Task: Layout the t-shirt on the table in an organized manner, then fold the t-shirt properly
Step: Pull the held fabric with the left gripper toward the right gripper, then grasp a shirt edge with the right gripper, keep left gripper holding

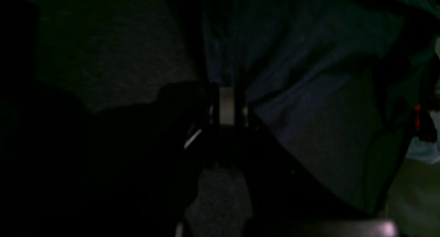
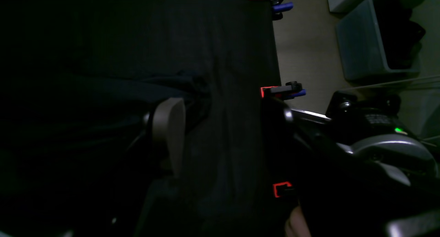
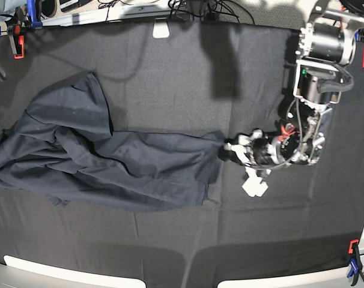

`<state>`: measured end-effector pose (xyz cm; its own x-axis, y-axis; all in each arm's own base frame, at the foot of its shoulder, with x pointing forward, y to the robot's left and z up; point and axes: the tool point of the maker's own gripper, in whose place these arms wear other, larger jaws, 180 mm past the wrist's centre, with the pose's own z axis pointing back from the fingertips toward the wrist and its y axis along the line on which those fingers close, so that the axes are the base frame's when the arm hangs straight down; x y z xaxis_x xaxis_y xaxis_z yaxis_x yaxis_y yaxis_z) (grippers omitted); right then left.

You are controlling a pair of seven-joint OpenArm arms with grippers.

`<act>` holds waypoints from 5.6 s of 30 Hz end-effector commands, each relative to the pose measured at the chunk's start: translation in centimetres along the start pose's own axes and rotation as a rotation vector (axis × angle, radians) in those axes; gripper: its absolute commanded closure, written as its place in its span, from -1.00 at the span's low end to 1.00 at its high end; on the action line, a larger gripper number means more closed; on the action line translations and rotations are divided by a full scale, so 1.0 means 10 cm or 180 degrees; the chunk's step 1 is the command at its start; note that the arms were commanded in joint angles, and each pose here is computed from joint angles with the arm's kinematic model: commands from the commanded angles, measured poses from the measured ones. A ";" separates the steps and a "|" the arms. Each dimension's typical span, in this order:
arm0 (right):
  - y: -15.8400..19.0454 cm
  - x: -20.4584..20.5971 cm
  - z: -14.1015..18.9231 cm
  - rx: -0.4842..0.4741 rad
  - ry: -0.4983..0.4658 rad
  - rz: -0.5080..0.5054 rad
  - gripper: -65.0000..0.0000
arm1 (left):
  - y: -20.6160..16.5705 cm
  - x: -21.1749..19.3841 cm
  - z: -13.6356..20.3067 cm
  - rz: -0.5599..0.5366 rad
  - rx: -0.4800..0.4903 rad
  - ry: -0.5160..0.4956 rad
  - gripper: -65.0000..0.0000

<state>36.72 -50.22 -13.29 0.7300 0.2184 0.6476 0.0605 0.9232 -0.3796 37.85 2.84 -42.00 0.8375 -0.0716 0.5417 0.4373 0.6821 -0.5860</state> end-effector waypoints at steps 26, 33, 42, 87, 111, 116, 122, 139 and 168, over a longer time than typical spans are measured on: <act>0.55 0.29 -0.06 0.0729 -0.0514 -0.0141 -0.05 | -0.03 0.54 -0.02 0.0060 0.0146 -0.0673 -0.18; 1.46 0.18 -0.25 0.1665 -0.0687 -0.0245 -0.05 | -0.23 0.58 -0.16 0.0059 0.0006 -0.0709 -0.18; 2.09 -0.83 -0.45 0.2129 -0.0023 -0.0400 -0.05 | -0.31 0.57 -0.20 0.0101 -0.0074 -0.0702 -0.18; 3.12 -1.27 0.51 0.2759 -0.0663 -0.0800 -0.05 | 1.41 0.78 2.26 0.0450 0.1048 -0.1229 1.00; 4.55 -1.41 1.11 0.3241 -0.0468 0.1406 -0.05 | 1.35 0.85 2.39 0.0707 0.0802 -0.1494 1.00; 4.86 -1.60 1.36 0.3262 -0.0552 0.2023 0.12 | 1.35 0.85 2.39 0.0707 0.0806 -0.1491 1.00; 4.85 -2.16 1.33 0.3030 -0.0292 0.2865 0.20 | 1.35 0.85 2.39 0.0707 0.0806 -0.1492 1.00; 4.49 -2.47 0.86 0.1945 -0.0564 0.4083 0.20 | 1.35 0.85 2.39 0.0709 0.0804 -0.1480 1.00; 4.47 -2.15 1.04 0.1608 -0.0751 0.3896 1.00 | 1.35 0.84 2.39 0.0705 0.0812 -0.1475 1.00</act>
<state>16.15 -10.50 -38.10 -0.0017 0.9855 0.1696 -0.8512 0.0876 -0.5175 41.79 27.97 -33.48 0.6956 0.3715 0.6149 0.0957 0.8004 -0.5918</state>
